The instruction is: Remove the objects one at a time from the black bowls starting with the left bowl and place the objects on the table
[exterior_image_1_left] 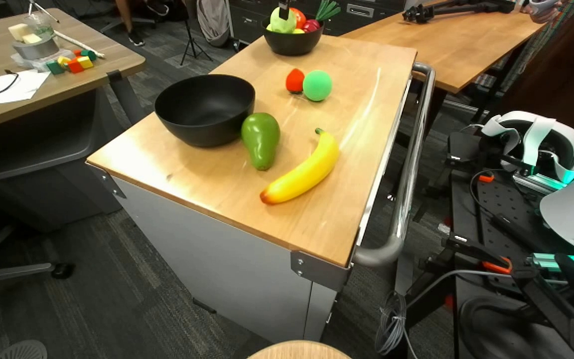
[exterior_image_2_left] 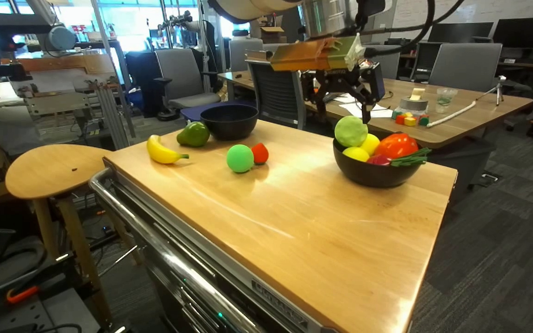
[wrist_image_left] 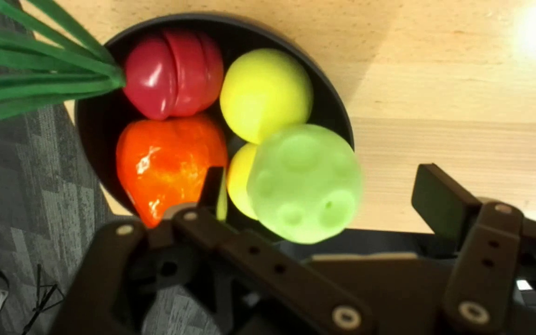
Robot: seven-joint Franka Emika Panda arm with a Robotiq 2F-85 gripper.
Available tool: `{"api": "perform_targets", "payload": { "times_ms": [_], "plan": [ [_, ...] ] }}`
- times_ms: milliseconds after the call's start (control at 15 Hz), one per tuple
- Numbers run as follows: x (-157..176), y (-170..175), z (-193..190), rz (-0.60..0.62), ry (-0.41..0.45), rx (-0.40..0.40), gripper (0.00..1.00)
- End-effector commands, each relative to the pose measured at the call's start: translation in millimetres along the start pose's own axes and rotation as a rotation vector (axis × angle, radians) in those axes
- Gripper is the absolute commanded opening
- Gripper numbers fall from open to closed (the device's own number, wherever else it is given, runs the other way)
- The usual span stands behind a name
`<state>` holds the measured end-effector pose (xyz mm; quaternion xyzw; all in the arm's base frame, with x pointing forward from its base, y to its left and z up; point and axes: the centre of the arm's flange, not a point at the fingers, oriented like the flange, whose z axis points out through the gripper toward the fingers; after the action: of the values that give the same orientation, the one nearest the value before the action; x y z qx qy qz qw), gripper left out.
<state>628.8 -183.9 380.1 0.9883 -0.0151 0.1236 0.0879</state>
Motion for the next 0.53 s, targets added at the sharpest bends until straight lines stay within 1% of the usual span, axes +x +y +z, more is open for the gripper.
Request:
{"api": "perform_targets", "payload": {
  "times_ms": [0, 133, 467],
  "plan": [
    [5.0, 0.8, 21.0, 0.008, -0.021, -0.013, 1.00],
    [3.3, 2.1, 27.8, 0.017, -0.035, -0.016, 1.00],
    [6.1, 8.3, 27.6, 0.039, -0.007, -0.012, 1.00]
  ]
}}
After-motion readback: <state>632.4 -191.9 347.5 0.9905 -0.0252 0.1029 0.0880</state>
